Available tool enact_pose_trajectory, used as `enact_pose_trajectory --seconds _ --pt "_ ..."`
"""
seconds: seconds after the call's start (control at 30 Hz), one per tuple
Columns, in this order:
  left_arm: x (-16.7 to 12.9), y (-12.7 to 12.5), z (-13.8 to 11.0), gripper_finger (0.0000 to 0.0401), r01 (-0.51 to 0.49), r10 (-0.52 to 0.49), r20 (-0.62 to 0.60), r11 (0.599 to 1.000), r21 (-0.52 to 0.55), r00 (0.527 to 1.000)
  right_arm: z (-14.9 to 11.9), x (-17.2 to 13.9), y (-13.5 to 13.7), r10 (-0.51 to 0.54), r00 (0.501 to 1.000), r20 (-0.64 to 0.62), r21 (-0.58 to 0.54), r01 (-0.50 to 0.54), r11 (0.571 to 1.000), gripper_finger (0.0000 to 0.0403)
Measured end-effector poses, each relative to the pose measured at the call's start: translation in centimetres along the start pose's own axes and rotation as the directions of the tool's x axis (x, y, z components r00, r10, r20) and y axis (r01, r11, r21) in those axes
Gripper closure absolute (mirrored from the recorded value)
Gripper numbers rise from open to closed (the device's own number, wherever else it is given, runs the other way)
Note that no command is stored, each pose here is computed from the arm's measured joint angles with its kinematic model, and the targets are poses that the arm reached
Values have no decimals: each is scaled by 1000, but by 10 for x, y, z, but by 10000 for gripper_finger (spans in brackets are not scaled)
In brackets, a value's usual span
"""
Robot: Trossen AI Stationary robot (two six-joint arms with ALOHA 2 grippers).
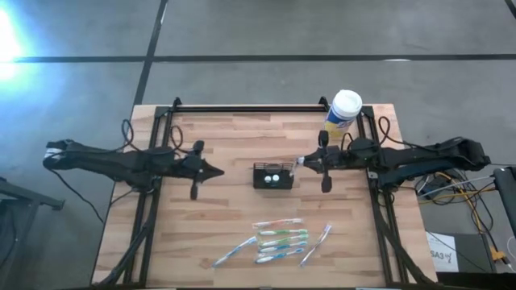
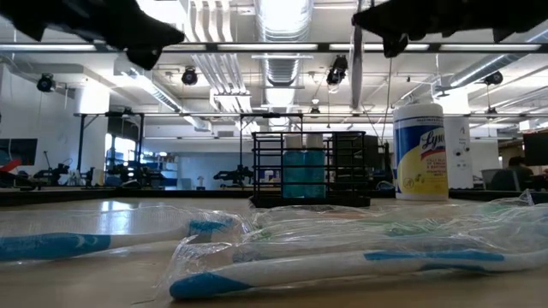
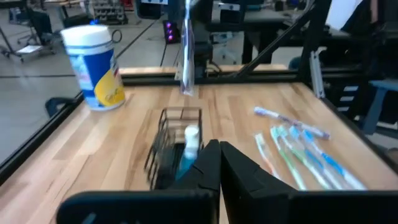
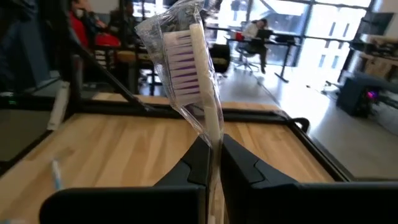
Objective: Pick & Place toothbrushing station
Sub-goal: Put the top purple toothbrush into the wire organizer
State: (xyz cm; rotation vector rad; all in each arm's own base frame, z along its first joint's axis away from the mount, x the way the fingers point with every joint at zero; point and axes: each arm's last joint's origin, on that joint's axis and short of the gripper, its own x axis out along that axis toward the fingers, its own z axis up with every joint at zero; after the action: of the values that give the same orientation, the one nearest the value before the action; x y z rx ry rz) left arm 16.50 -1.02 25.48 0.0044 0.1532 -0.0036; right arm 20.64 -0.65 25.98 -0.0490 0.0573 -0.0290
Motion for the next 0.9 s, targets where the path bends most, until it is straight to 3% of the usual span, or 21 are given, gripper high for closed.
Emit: enact_pose_trajectory --seconds 0.33,0.73,0.9 --pt "-26 2 -11 391 -3 4 100 1000 -11 995 -23 8 -10 -69 997 15 107 67 992 390" --pt "-30 2 -7 389 0 6 124 999 -47 992 -53 31 -12 -111 990 -89 115 121 986 390" --pt "-30 2 -7 390 2 6 123 998 -65 992 -68 29 -11 -109 992 -60 131 116 985 390"
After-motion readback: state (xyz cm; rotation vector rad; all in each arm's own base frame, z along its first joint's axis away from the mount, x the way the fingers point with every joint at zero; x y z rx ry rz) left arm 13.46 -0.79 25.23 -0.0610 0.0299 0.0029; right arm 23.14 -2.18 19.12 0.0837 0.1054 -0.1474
